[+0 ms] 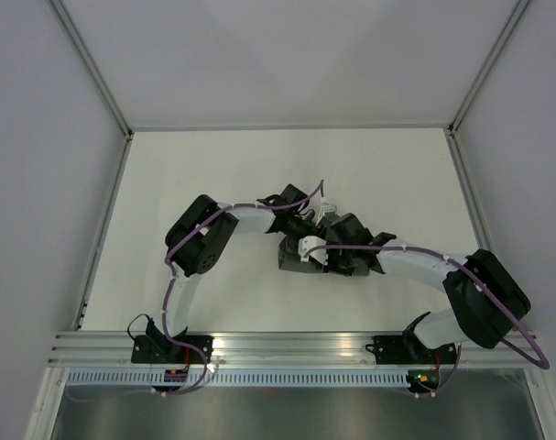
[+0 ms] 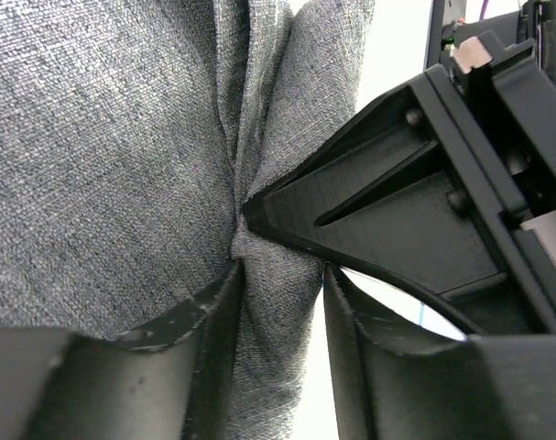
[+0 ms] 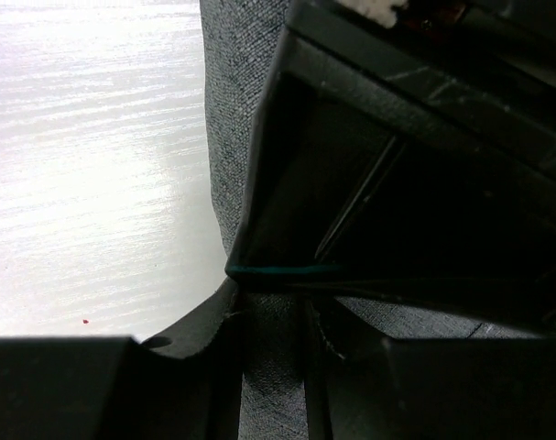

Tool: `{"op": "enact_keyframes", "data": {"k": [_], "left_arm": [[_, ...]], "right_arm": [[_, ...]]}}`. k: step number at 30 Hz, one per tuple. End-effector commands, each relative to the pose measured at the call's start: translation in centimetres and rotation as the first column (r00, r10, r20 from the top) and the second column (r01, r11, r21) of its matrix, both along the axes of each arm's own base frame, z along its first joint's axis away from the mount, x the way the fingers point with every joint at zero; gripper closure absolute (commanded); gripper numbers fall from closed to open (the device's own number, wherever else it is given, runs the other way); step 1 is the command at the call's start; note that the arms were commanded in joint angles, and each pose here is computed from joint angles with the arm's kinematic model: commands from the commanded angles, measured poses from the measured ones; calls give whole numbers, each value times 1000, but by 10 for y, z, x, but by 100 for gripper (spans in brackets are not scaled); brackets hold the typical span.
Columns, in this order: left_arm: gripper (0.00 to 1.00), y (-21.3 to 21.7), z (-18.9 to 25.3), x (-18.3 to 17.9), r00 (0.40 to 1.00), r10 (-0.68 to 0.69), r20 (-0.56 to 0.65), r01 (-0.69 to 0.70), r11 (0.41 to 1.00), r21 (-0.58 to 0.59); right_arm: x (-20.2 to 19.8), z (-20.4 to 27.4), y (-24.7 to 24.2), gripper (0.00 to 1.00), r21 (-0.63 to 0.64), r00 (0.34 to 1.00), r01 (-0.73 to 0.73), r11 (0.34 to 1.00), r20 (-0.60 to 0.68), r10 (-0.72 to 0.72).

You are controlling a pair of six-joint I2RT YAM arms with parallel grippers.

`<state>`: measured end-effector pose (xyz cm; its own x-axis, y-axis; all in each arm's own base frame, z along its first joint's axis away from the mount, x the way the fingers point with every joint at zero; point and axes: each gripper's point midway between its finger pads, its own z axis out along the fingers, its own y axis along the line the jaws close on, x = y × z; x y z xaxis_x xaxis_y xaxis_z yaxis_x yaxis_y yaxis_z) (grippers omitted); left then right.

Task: Fold the napkin, place the utensils inside, and roll it up
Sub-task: Roll the napkin with the utensil

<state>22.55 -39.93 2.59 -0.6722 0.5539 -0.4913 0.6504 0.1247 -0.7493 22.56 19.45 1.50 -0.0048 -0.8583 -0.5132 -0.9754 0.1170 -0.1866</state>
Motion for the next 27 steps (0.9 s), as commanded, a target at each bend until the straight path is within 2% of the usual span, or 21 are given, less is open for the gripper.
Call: {"op": "enact_keyframes", "data": {"k": [1, 6, 13, 16, 20, 25, 27], "left_arm": [[53, 8, 7, 6, 997, 68, 23, -69, 995, 67], [52, 9, 36, 27, 987, 131, 88, -134, 991, 25], [51, 38, 58, 80, 913, 359, 193, -371, 928, 30], [51, 62, 67, 105, 853, 471, 226, -486, 874, 13], [50, 104, 82, 138, 728, 630, 271, -643, 764, -48], [49, 137, 118, 146, 566, 731, 382, -729, 660, -182], [49, 141, 130, 145, 522, 749, 408, -734, 638, -232]], "right_arm": [[-6, -5, 1, 83, -17, 998, -25, 1000, -58, 24], [-13, -5, 4, 87, -9, 986, -42, 999, -162, 40], [-19, -6, 2, 87, -1, 948, -50, 999, -314, 48], [-22, -7, 2, 87, 1, 926, -56, 998, -375, 52], [-23, -6, 3, 88, 5, 876, -59, 998, -480, 54], [-13, -17, -1, 87, -8, 819, -31, 999, -573, 21], [-6, -15, 2, 88, -8, 803, -22, 1000, -596, 13]]}}
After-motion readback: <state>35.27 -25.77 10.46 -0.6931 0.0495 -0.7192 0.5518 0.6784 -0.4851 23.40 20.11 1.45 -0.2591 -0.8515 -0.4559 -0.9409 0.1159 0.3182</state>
